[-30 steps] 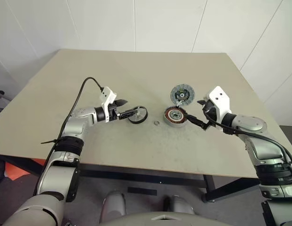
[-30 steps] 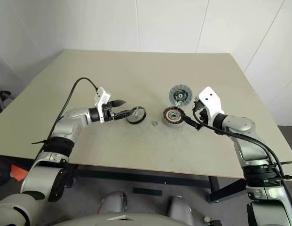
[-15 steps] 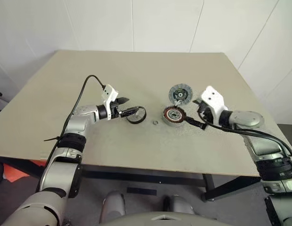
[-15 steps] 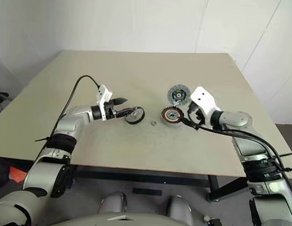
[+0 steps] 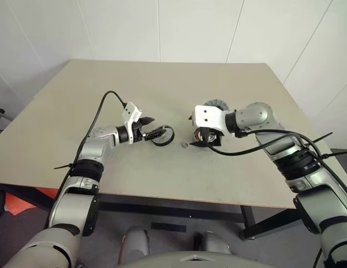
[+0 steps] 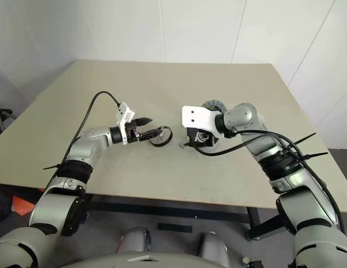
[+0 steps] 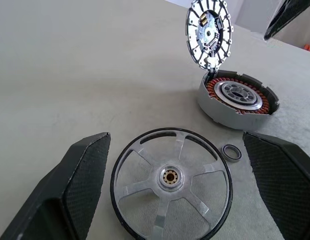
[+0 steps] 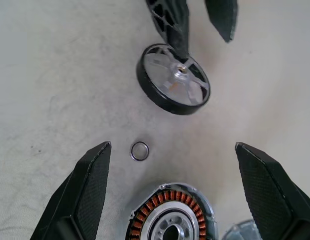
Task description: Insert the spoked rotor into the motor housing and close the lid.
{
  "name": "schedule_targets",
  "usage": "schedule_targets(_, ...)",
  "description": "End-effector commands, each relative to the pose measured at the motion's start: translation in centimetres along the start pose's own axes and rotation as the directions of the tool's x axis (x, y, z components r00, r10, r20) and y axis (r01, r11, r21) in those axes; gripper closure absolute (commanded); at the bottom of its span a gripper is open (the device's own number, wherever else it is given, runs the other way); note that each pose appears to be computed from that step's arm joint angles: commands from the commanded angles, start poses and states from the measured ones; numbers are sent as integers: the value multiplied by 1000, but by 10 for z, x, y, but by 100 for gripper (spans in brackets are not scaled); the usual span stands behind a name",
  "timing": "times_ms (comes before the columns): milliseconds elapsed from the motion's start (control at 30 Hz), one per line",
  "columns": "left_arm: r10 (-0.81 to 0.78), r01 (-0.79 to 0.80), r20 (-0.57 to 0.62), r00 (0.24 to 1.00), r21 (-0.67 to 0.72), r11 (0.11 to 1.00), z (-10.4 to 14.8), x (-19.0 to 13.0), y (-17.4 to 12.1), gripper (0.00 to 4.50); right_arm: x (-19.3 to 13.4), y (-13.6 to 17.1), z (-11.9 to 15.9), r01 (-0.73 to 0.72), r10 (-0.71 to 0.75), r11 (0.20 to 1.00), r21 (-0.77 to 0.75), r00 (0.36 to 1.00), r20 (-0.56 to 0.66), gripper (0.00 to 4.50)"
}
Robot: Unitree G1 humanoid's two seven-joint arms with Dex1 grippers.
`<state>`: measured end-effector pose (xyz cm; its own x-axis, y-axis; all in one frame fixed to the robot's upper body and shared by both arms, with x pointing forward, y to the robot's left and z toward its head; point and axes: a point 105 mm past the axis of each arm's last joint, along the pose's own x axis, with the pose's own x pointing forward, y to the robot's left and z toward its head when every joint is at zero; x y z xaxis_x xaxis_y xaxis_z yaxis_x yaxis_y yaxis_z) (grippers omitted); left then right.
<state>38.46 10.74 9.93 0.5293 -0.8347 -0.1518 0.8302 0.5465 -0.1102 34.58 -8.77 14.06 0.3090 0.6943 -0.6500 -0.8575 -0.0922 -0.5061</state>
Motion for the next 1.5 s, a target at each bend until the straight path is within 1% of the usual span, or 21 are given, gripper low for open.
schedule_targets(33, 17, -19, 39, 999, 41, 999, 15, -6, 3, 0, 1, -6, -1, -50, 46, 994, -96, 998, -48, 2)
schedule_targets(200, 25, -27, 39, 999, 43, 999, 16, -7, 4, 0, 8, -7, -13, -124, 108, 982, -141, 987, -115, 2)
schedule_targets(467, 31, -33, 38, 999, 48, 998, 17, -7, 5, 0, 15, -8, -17, -244, 197, 940, -239, 959, -204, 2)
schedule_targets(633, 30, -32, 39, 999, 50, 998, 17, -5, 5, 0, 16, -17, -6, -302, 221, 890, -342, 941, -256, 2)
schedule_targets(767, 29, -31, 41, 999, 48, 998, 17, -3, 4, 0, 20, -15, 3, -359, 265, 846, -394, 924, -274, 2)
schedule_targets(1000, 34, -36, 44, 998, 45, 998, 16, -3, 3, 0, 27, -2, 1, -445, 336, 792, -417, 890, -309, 2)
schedule_targets(1200, 39, -41, 45, 998, 45, 998, 15, -5, 3, 0, 32, -3, -3, -448, 332, 793, -413, 886, -324, 2)
schedule_targets(1500, 42, -45, 43, 998, 53, 998, 16, -7, 4, 0, 42, 7, -14, -500, 360, 762, -412, 856, -372, 2)
